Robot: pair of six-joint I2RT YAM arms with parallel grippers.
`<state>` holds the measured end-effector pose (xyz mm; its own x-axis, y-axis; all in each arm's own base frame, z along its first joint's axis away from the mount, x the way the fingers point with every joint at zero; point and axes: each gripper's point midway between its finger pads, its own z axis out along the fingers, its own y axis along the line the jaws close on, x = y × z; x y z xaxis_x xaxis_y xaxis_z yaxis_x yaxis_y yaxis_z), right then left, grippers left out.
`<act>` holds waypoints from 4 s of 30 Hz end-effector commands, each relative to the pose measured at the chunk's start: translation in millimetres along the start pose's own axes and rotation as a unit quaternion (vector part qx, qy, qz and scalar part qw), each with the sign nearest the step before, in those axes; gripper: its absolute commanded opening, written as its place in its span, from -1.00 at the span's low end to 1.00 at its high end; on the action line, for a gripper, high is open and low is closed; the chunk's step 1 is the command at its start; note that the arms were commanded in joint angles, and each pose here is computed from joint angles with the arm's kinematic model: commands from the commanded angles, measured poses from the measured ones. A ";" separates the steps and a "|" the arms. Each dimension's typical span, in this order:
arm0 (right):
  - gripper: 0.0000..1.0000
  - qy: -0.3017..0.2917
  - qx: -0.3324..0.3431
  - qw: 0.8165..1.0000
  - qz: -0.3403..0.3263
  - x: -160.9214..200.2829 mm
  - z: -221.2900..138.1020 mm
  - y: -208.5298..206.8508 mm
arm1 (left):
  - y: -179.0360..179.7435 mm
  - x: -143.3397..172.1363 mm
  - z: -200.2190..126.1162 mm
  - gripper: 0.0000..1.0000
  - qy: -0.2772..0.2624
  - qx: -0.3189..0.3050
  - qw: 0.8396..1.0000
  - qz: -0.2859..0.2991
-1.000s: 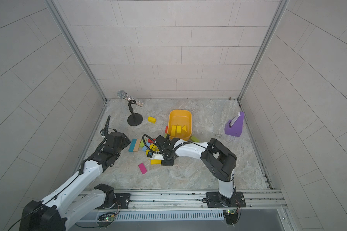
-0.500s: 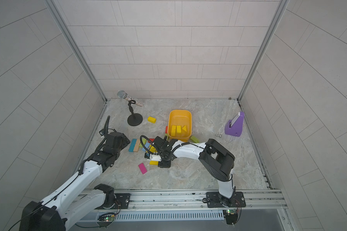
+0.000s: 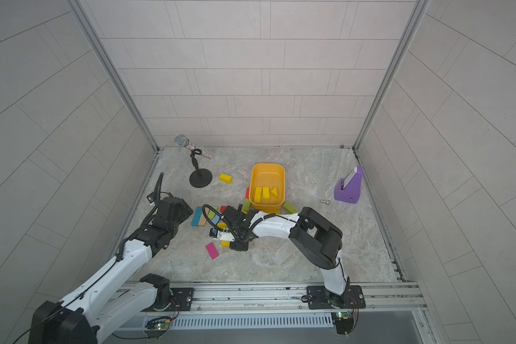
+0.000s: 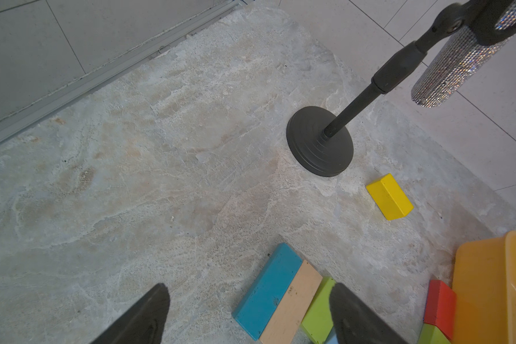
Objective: Pick out the yellow building blocks
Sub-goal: Pick up the building block from the center of the board, then place the building block in the storage box, then pick up the building block from the center of the board.
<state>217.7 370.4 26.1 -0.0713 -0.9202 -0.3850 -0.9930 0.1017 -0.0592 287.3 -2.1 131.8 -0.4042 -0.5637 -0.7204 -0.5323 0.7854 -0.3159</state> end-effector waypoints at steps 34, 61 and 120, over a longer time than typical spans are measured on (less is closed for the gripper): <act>-1.00 -0.250 0.277 0.795 0.478 44.0 -168.0 -166.6 | 1.3 -7.4 -2.1 0.77 -0.017 0.005 1.000 -0.023; -0.93 -0.026 0.191 0.738 0.647 86.0 -53.4 -233.5 | 4.8 -12.8 -7.1 0.77 -0.029 0.004 0.999 -0.020; -0.14 -0.188 0.308 0.685 0.632 174.8 -197.4 -193.6 | -113.9 145.5 -78.3 0.48 0.179 0.444 0.683 0.551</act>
<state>382.5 118.8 147.4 -0.7057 0.1977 -0.6803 0.0743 0.9756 0.2065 240.9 -195.6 116.2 -0.5535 0.4363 -0.7094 0.7364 0.6543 -0.1721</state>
